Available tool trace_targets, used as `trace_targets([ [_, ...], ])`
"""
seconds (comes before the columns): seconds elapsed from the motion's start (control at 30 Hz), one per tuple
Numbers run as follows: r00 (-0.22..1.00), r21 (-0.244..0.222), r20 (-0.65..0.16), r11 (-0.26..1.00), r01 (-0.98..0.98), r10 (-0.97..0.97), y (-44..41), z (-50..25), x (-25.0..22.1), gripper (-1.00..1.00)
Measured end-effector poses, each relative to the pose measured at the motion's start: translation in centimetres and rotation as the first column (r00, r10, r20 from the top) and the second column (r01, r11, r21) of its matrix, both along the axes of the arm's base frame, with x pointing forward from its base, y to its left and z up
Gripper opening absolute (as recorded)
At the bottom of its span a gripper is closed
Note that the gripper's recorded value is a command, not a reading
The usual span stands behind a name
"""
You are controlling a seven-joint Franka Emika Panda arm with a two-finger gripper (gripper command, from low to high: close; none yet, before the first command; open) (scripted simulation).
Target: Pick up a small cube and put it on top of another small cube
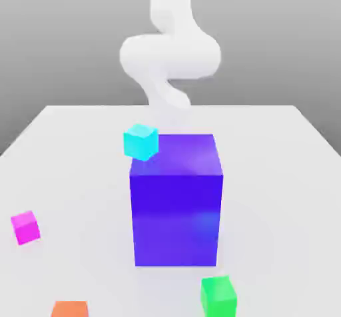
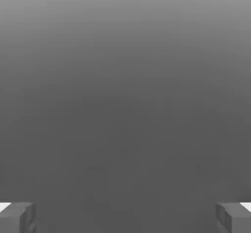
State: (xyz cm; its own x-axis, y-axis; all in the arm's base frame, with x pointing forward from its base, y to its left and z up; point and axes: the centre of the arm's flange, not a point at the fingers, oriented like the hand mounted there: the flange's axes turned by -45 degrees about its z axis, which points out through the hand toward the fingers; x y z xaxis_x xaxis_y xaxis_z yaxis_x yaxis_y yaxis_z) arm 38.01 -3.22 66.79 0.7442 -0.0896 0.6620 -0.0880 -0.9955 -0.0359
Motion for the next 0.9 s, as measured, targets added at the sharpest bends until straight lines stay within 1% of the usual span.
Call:
trace_targets([
  [0.07,0.996,0.024,-0.063,0.997,0.067,-0.066,-2.9,-3.9,2.3,0.00],
  [0.17,0.976,0.053,-0.152,0.984,0.169,-0.159,-7.4,-9.7,4.4,0.00],
  [0.27,0.939,0.074,-0.240,0.959,0.272,-0.248,-11.9,-15.7,5.3,0.00],
  [0.37,0.885,0.087,-0.327,0.922,0.377,-0.331,-16.3,-21.9,5.0,0.00],
  [0.53,0.762,0.088,-0.465,0.833,0.546,-0.451,-22.7,-32.1,1.8,0.00],
  [0.67,0.624,0.070,-0.567,0.723,0.687,-0.538,-27.5,-40.0,-3.5,0.00],
  [0.77,0.525,0.045,-0.636,0.653,0.756,-0.565,-28.9,-45.5,-7.5,0.00],
  [0.9,0.487,0.030,-0.660,0.627,0.779,-0.573,-29.4,-50.6,-9.0,0.00],
])
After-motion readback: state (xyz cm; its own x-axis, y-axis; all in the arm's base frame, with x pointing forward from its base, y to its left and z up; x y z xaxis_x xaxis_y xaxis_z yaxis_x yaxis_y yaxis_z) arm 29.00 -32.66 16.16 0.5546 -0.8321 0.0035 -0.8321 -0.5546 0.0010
